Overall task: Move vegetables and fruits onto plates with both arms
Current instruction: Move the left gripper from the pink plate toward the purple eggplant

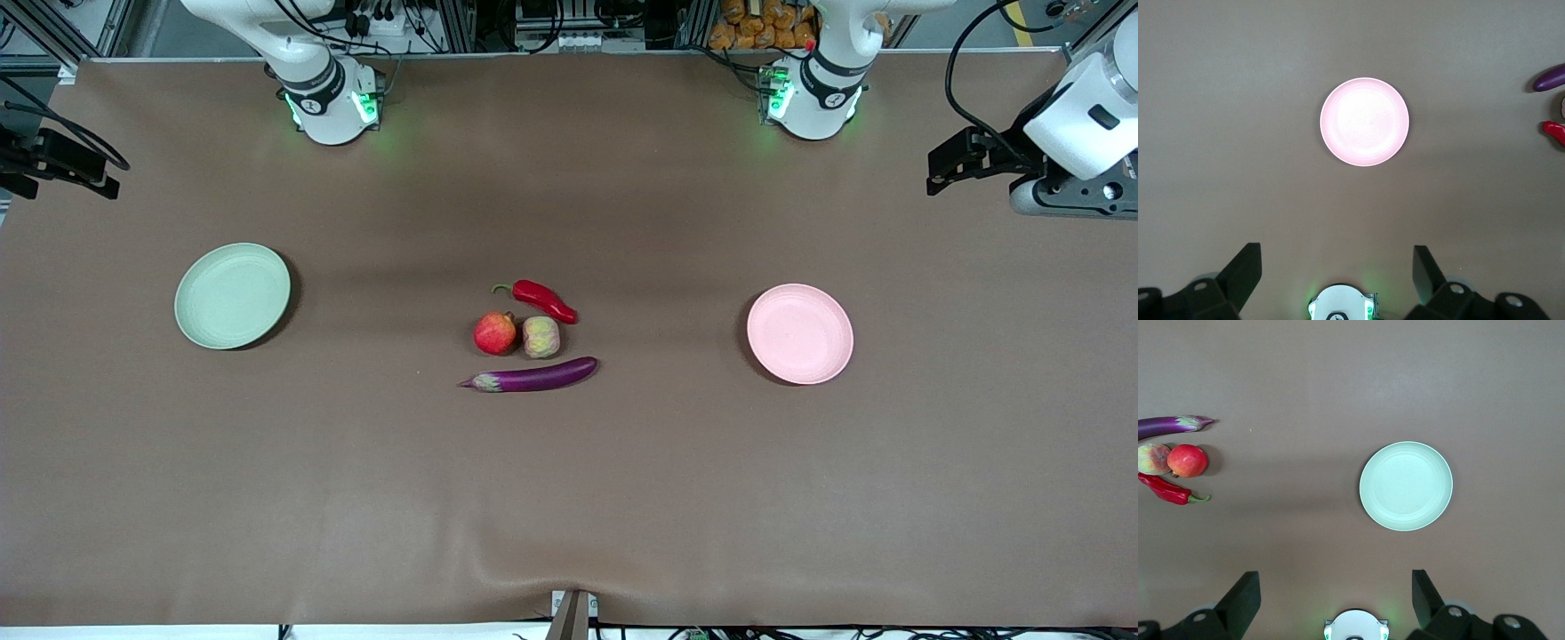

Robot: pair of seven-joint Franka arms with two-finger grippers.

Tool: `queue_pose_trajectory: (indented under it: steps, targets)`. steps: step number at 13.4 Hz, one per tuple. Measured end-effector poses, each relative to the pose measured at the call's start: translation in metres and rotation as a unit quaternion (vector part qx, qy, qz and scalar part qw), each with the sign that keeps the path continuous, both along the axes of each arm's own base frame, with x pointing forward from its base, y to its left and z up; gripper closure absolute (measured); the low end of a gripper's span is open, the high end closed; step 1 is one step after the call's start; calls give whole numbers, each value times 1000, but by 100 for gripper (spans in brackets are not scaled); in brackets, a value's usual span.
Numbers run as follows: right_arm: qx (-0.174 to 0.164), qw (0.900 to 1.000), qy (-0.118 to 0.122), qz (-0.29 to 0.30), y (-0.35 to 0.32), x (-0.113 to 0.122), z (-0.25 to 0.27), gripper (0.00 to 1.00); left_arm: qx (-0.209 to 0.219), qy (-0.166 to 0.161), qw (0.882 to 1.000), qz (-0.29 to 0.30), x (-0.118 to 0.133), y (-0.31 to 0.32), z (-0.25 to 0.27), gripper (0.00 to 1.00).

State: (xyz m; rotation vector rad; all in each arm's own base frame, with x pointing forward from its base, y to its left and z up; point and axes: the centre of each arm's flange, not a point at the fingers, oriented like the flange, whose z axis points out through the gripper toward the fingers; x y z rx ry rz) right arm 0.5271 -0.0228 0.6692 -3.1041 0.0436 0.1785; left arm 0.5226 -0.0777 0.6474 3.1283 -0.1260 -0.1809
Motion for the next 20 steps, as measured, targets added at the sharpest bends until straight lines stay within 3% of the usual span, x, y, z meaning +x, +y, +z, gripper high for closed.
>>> queue_pose_trajectory:
  steps: [4,9,12,16,20]
  targets:
    - [0,1000,2,-2,0,0,-1,0,-1,-7,1000,3,2,-2,1,0]
    - [0,1000,2,-3,0,0,-1,0,1,-12,999,48,10,-38,-1,0]
    - [0,1000,3,-3,0,0,-1,0,-19,13,994,109,17,-71,-17,0]
    - [0,1000,4,-3,1,0,-1,0,-83,67,972,208,35,-109,-52,0]
    - [1,1000,5,-2,2,-1,-1,0,-94,73,941,317,59,-181,-105,0]
